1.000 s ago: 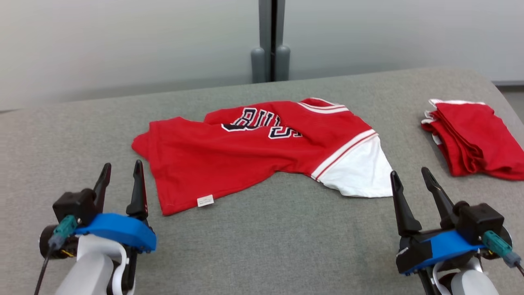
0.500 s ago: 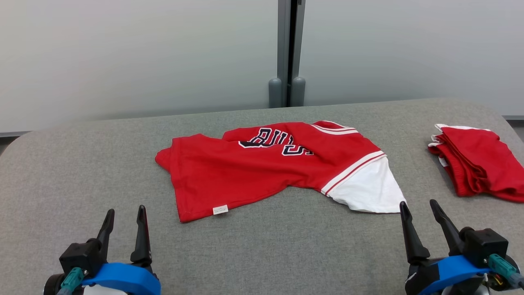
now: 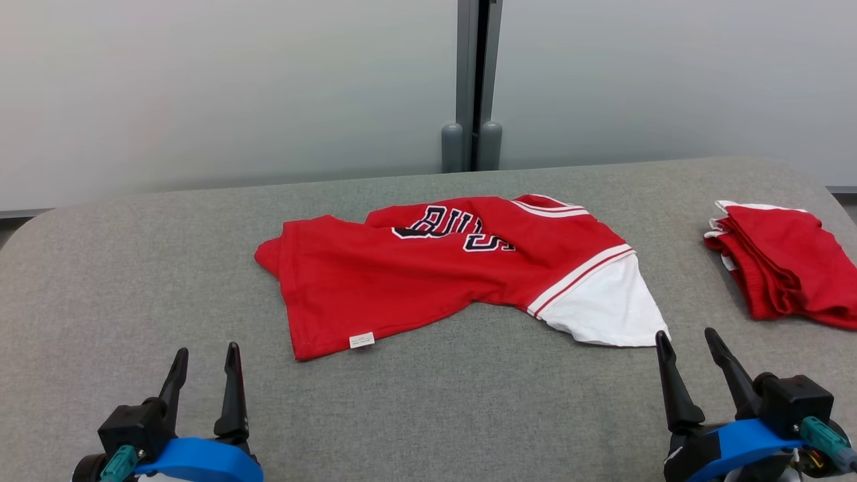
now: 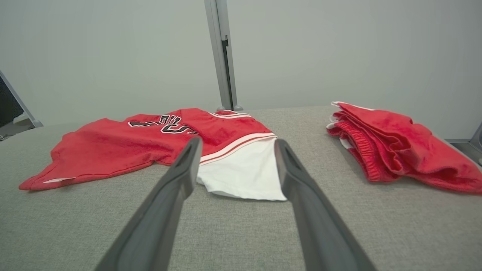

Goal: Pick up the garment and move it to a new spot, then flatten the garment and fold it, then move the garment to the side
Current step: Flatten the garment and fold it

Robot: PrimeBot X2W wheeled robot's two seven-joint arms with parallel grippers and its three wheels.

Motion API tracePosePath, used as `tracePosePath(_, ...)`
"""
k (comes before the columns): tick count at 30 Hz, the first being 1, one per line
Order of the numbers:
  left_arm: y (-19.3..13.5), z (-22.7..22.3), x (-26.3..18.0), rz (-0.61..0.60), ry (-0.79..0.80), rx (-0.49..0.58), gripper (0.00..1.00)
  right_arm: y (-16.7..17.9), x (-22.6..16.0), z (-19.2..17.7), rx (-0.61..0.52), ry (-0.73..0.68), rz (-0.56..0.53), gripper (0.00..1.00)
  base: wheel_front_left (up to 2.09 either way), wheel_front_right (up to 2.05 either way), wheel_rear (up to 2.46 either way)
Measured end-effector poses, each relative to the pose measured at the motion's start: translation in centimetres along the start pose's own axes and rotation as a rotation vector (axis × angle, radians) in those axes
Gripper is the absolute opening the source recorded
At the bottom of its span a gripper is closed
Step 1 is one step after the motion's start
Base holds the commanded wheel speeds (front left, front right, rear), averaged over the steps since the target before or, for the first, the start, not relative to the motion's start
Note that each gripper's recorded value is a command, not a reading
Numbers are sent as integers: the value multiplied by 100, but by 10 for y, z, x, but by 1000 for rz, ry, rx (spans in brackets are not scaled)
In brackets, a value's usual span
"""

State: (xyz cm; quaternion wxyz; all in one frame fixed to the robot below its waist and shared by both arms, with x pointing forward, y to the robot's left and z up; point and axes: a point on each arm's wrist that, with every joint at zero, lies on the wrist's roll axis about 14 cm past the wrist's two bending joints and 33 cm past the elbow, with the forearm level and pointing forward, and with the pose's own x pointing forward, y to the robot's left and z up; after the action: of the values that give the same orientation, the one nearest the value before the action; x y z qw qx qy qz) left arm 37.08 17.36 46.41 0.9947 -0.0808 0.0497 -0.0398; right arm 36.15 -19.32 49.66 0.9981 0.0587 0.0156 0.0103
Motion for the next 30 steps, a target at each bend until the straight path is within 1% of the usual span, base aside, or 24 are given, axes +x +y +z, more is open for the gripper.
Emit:
tracePosePath(4,-3,-5,2,-14,17,3,100,0,2,-4,-8,16,0,100,0,0,0)
tracePosePath(8,-19,-10,13,-71,46,4,100,-8,13,1,-24,22,-20,100,0,0,0)
tracePosePath(12,-31,-32,26,-121,149,19,100,-21,28,-9,-52,111,-58,100,0,0,0)
tracePosePath(15,-37,-50,39,-134,237,23,100,-30,44,-15,-71,170,-80,100,0,0,0)
tracePosePath(19,-39,-80,50,-122,364,28,100,-41,57,-43,-74,302,-110,100,0,0,0)
tracePosePath(24,-34,-101,67,-71,439,21,100,-48,70,-73,-81,425,-128,100,0,0,0)
tracePosePath(28,-29,-116,72,-52,498,30,100,-49,75,-97,-69,508,-129,100,0,0,0)
tracePosePath(29,-28,-119,73,-48,509,27,87,-48,75,-101,-64,524,-126,100,0,0,0)
tracePosePath(30,-28,-120,73,-49,516,25,47,-47,75,-105,-60,537,-124,100,0,0,0)
